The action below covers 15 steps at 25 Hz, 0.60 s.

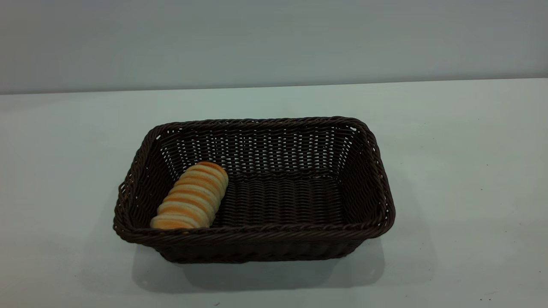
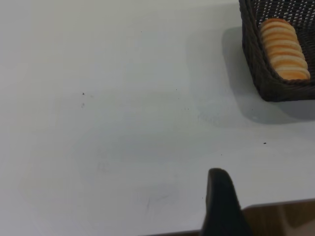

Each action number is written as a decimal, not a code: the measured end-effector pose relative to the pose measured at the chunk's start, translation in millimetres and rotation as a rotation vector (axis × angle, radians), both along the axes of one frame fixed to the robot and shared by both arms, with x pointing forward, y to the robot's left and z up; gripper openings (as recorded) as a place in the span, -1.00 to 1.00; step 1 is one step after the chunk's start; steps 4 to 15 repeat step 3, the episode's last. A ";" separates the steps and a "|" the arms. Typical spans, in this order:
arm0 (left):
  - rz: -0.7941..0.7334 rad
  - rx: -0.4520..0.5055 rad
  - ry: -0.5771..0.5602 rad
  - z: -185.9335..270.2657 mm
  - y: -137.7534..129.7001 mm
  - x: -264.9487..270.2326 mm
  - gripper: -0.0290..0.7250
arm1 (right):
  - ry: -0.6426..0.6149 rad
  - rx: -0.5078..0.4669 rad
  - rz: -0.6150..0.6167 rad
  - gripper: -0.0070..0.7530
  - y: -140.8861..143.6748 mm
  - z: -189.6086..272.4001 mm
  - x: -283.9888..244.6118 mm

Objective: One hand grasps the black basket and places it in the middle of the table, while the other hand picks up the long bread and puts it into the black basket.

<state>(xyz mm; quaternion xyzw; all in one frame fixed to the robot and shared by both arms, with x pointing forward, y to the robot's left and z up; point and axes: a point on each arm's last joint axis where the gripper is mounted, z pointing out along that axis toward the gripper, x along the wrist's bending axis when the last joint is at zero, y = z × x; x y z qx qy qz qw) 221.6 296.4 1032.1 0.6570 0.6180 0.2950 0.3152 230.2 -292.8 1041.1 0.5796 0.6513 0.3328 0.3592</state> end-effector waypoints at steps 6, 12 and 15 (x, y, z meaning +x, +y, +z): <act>0.000 0.000 0.000 0.0 0.0 0.0 0.36 | 0.000 0.000 0.000 0.36 0.0 0.0 0.0; 0.000 0.000 0.000 0.0 0.0 0.0 0.36 | 0.000 0.000 0.000 0.36 0.0 0.0 0.0; 0.000 0.000 0.000 0.0 0.0 0.0 0.36 | 0.000 0.000 0.000 0.36 0.0 0.0 0.0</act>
